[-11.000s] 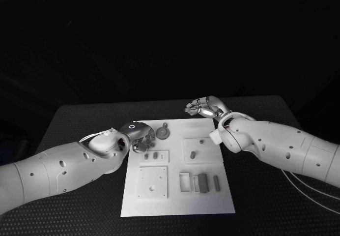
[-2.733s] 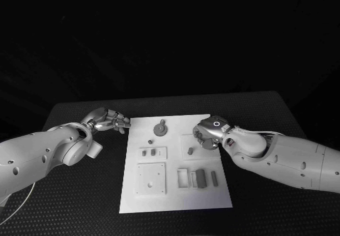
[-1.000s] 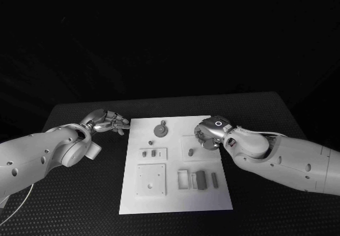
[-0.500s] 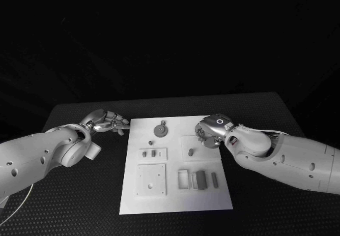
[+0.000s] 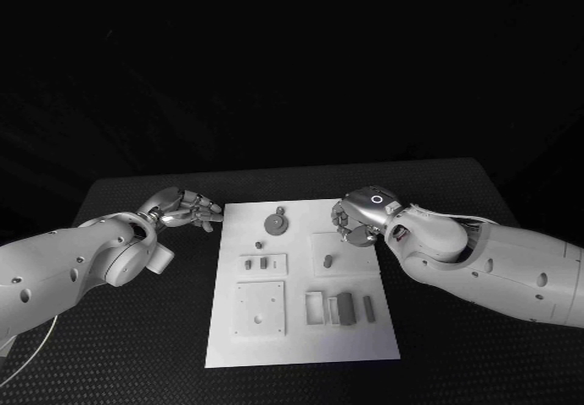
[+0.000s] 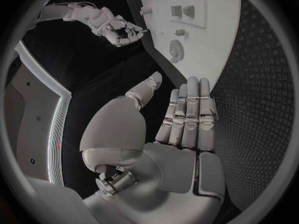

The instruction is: Assemble the parts on the task board

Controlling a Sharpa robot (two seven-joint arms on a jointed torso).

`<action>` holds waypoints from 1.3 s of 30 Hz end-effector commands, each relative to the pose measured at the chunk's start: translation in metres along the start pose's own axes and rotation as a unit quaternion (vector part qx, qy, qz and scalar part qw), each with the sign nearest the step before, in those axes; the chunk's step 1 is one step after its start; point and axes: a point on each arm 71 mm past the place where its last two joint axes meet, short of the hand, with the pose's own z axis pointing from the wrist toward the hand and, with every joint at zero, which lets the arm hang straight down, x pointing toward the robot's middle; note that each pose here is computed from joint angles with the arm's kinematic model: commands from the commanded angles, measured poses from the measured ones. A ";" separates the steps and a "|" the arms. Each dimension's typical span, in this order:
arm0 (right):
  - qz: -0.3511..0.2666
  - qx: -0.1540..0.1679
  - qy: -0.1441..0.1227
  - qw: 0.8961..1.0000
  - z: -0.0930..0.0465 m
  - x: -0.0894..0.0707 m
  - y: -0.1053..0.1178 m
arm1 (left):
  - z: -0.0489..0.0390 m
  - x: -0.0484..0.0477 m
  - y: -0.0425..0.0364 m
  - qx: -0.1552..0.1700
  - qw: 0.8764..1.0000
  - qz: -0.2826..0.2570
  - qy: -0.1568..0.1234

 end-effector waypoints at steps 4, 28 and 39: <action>0.009 -0.018 -0.008 1.000 0.003 -0.010 0.018 | 0.0007 0.0017 -0.0019 0.006 1.000 0.000 0.006; 0.058 -0.131 0.010 0.990 0.021 -0.006 0.116 | 0.0046 0.0066 -0.0053 0.011 1.000 -0.001 0.009; 0.070 -0.150 0.035 0.986 0.015 0.014 0.134 | 0.0052 0.0072 -0.0050 0.008 1.000 -0.002 0.011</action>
